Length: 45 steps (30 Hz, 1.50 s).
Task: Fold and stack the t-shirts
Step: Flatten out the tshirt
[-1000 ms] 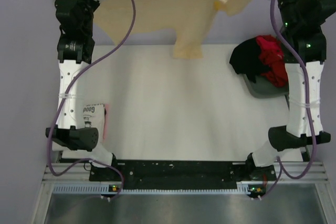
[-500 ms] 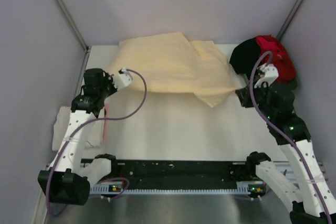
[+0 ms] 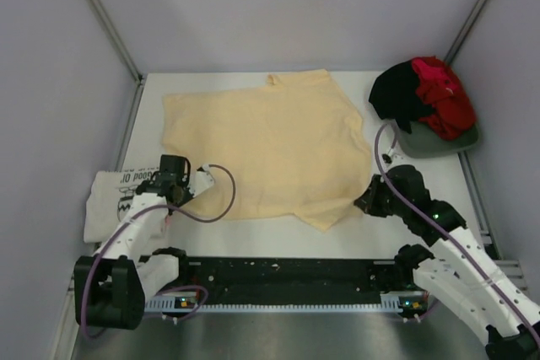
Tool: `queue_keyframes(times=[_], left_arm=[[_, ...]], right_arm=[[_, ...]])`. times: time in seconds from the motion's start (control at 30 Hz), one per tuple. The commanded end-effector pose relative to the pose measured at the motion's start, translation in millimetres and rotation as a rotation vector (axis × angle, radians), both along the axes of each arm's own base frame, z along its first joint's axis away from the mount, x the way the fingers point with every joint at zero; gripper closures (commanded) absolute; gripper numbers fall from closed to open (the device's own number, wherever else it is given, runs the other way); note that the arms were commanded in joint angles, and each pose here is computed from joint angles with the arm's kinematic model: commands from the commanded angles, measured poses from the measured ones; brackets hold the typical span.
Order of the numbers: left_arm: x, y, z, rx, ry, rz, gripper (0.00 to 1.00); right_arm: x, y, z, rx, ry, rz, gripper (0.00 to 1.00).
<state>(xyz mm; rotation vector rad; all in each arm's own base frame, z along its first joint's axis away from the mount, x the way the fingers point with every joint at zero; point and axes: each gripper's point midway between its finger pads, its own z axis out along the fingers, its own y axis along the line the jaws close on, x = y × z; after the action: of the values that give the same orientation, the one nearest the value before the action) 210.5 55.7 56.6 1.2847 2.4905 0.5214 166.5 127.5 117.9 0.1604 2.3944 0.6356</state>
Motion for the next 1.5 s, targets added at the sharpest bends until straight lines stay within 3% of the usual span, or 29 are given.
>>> queue_keyframes(times=[0.0, 0.3, 0.47, 0.6, 0.97, 1.07, 1.47], left_arm=[[40, 8, 27, 0.026, -0.16, 0.071, 1.0], [102, 14, 48, -0.01, -0.227, 0.161, 1.0], [126, 22, 38, -0.004, -0.218, 0.228, 1.0], [143, 18, 29, -0.027, -0.19, 0.246, 1.0], [162, 23, 10, -0.007, -0.172, 0.291, 1.0], [169, 24, 8, 0.001, -0.179, 0.298, 1.0], [205, 29, 32, -0.001, -0.326, 0.344, 1.0]], right_arm=[[51, -4, 34, -0.125, -0.171, 0.016, 1.0], [163, 2, 59, -0.191, -0.337, 0.139, 1.0], [210, 22, 57, -0.197, -0.316, 0.274, 1.0], [241, 19, 46, -0.256, -0.296, 0.269, 1.0], [280, -18, 43, -0.311, -0.282, 0.202, 1.0], [283, -17, 40, -0.333, -0.283, 0.25, 1.0], [299, -11, 18, -0.336, -0.215, 0.305, 1.0]])
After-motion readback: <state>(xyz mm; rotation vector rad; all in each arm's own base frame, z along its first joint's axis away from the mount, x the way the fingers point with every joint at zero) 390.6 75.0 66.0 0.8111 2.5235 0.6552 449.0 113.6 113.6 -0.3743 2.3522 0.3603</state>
